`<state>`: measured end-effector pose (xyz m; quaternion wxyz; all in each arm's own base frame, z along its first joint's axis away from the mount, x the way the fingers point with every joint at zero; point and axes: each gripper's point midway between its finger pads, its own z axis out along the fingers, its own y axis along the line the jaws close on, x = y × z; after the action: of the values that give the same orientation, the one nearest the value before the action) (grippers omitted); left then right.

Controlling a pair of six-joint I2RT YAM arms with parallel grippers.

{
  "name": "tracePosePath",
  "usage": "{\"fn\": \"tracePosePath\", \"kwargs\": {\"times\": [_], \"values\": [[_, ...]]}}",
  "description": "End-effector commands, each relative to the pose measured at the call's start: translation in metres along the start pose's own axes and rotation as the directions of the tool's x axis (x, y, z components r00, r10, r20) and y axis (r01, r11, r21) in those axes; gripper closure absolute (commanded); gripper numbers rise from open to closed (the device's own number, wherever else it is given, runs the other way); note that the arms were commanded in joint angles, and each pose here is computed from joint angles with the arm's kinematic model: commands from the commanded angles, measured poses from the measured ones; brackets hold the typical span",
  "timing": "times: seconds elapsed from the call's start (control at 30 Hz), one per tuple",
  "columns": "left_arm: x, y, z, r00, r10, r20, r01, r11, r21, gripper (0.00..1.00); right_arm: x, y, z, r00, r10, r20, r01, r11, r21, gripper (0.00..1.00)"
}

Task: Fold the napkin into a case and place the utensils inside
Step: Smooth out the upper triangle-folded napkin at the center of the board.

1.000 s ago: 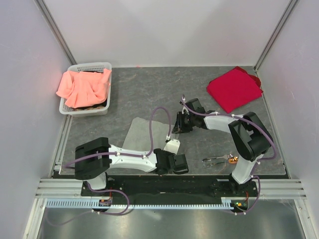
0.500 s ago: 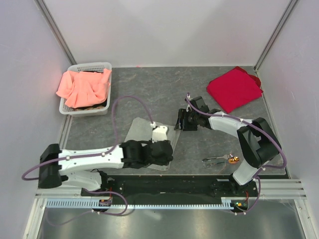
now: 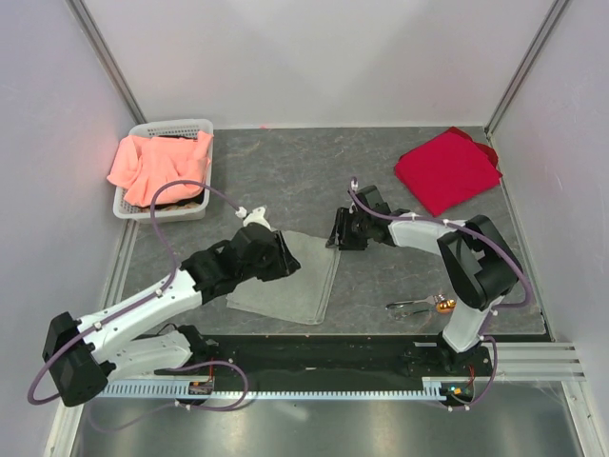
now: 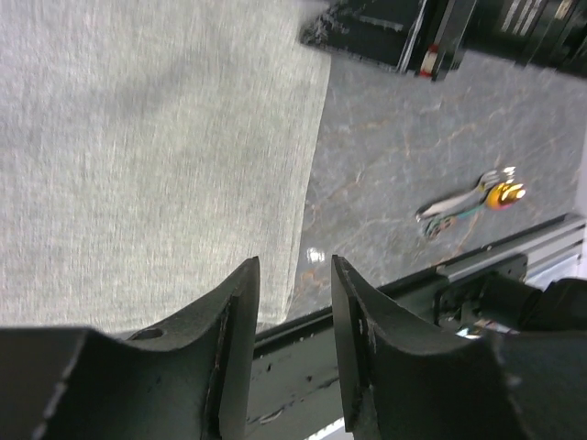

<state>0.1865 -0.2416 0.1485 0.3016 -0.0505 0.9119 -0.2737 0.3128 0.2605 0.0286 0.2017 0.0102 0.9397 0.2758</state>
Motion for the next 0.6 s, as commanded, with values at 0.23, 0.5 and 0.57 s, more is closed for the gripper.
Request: {"fn": "tracePosePath", "kwargs": {"times": [0.23,0.5,0.57], "values": [[-0.058,-0.012,0.012,0.998,0.004,0.066,-0.011,0.994,0.105,0.55,-0.029,0.004,0.021,0.991,-0.13,0.025,0.13,0.991,0.03,0.83],[-0.096,0.004,0.054,0.997,-0.056,0.043,0.053,0.996,0.078,0.55,-0.042,0.017,-0.006,0.975,-0.205,0.088,0.205,0.979,0.017,1.0],[-0.101,0.012,0.067,0.997,-0.078,0.025,0.077,0.995,0.066,0.58,-0.046,0.015,-0.013,0.974,-0.2,0.103,0.196,0.98,0.041,1.0]]}}
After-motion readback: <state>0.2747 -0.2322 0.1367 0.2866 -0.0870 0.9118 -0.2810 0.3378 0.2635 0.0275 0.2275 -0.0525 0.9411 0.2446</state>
